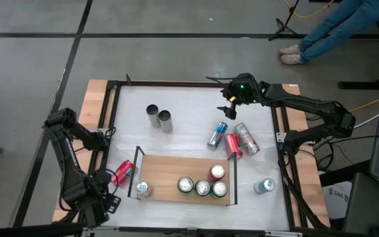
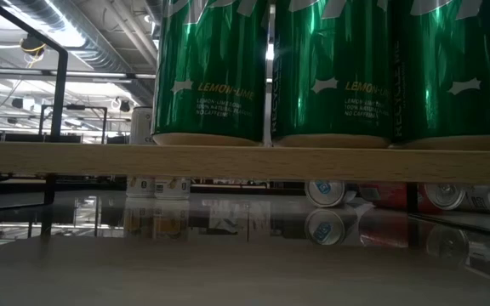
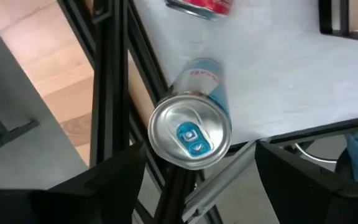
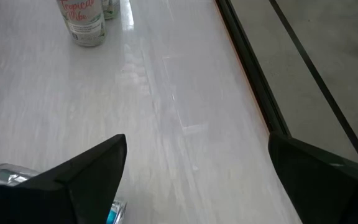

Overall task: Place canned beverage on shelf
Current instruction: Put the blue soda can on the shelf aligned with the other blue soda can

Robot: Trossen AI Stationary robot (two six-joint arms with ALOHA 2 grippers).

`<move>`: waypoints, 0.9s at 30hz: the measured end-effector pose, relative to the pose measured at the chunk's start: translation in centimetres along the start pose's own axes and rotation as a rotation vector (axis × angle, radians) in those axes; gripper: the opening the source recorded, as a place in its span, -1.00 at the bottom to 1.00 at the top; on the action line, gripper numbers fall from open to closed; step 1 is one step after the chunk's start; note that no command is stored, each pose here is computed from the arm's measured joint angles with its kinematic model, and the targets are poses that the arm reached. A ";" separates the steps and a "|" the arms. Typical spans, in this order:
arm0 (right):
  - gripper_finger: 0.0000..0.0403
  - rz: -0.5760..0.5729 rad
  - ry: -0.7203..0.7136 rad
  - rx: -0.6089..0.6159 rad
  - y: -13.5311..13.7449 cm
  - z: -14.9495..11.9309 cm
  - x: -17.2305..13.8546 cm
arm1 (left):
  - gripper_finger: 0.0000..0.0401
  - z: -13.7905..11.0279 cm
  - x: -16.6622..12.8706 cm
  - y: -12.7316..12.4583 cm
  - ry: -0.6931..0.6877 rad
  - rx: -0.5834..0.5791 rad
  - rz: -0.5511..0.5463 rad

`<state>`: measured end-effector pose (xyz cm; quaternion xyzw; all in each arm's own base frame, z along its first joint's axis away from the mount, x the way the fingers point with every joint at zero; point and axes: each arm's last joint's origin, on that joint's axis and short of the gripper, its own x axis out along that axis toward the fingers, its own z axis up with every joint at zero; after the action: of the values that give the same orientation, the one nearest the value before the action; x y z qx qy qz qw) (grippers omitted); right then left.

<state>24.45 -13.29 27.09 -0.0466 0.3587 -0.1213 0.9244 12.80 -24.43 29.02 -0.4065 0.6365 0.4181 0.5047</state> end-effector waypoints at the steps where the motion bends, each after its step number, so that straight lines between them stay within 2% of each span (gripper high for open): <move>1: 0.89 0.000 0.000 0.000 0.0 0.0 0.0 | 0.46 0.0 0.3 -0.1 0.004 0.001 -0.002; 18: 0.89 0.000 0.000 0.000 0.0 0.0 0.0 | 0.46 0.3 3.6 -0.3 0.008 0.006 0.006; 27: 0.89 0.000 0.000 0.000 0.0 0.0 0.0 | 0.46 0.3 4.1 -0.5 0.019 0.086 -0.006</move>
<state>24.45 -13.29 27.09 -0.0466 0.3587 -0.1213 0.9244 12.68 -24.65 24.92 -0.3904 0.6573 0.3851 0.5169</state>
